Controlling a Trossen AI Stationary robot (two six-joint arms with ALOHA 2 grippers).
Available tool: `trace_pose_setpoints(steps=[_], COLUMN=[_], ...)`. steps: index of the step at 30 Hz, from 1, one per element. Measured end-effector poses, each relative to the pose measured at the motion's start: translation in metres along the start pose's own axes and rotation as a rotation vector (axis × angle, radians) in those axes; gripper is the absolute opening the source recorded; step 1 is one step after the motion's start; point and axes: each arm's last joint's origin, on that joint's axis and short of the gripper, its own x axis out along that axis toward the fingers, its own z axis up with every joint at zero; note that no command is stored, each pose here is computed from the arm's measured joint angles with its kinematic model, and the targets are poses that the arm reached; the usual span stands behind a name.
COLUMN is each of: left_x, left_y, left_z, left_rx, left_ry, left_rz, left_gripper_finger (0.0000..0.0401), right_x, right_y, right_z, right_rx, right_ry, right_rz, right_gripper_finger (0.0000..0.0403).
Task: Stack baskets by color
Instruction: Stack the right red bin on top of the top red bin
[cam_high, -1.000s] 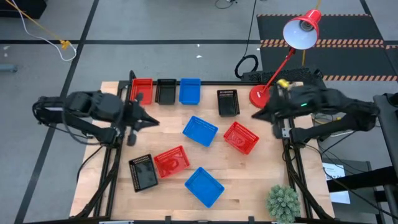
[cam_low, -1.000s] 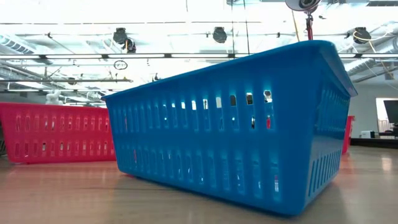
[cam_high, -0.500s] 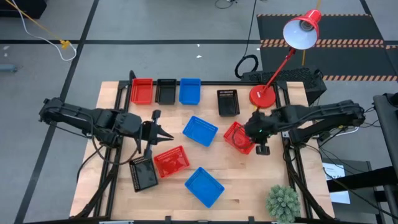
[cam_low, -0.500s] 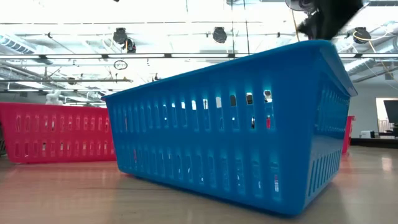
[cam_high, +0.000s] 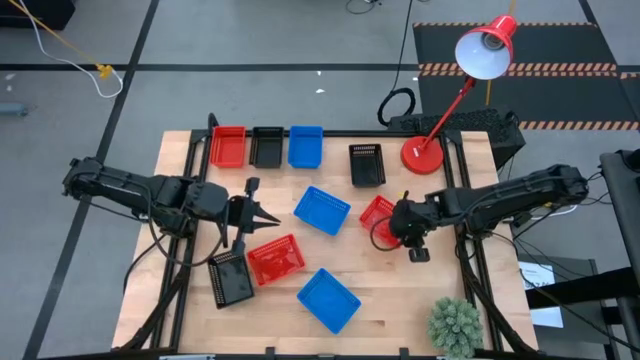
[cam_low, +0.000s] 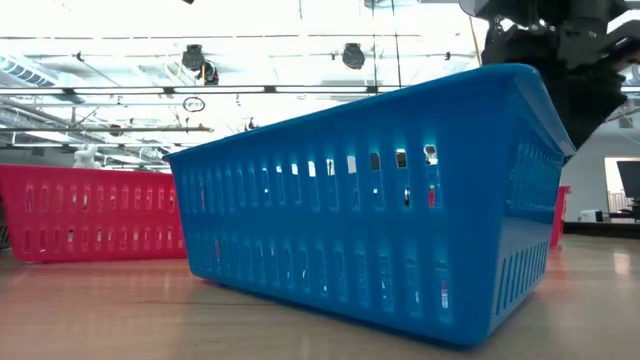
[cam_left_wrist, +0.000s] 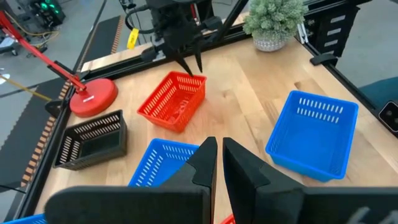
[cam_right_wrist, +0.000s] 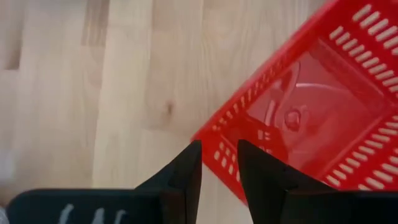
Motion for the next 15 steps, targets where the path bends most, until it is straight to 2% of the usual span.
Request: trace_pose_setpoints(steps=[6,11,15], left_x=[0.0,0.0,0.0], left_y=[0.0,0.0,0.0], left_z=[0.0,0.0,0.0], left_rx=[0.0,-0.001,-0.002], left_ry=[0.0,-0.001,-0.003], left_rz=[0.0,0.0,0.001], left_gripper_finger=[0.0031,0.0031,0.0031], right_x=[-0.001,0.009,0.018], right_y=[0.002,0.006,0.007], right_z=[-0.006,-0.004,-0.004], right_rx=[-0.033,-0.137,-0.207], right_ry=[0.053,0.095,0.144], right_rz=[-0.001,-0.062,-0.064], right_gripper_finger=[0.0099,0.0099,0.0099])
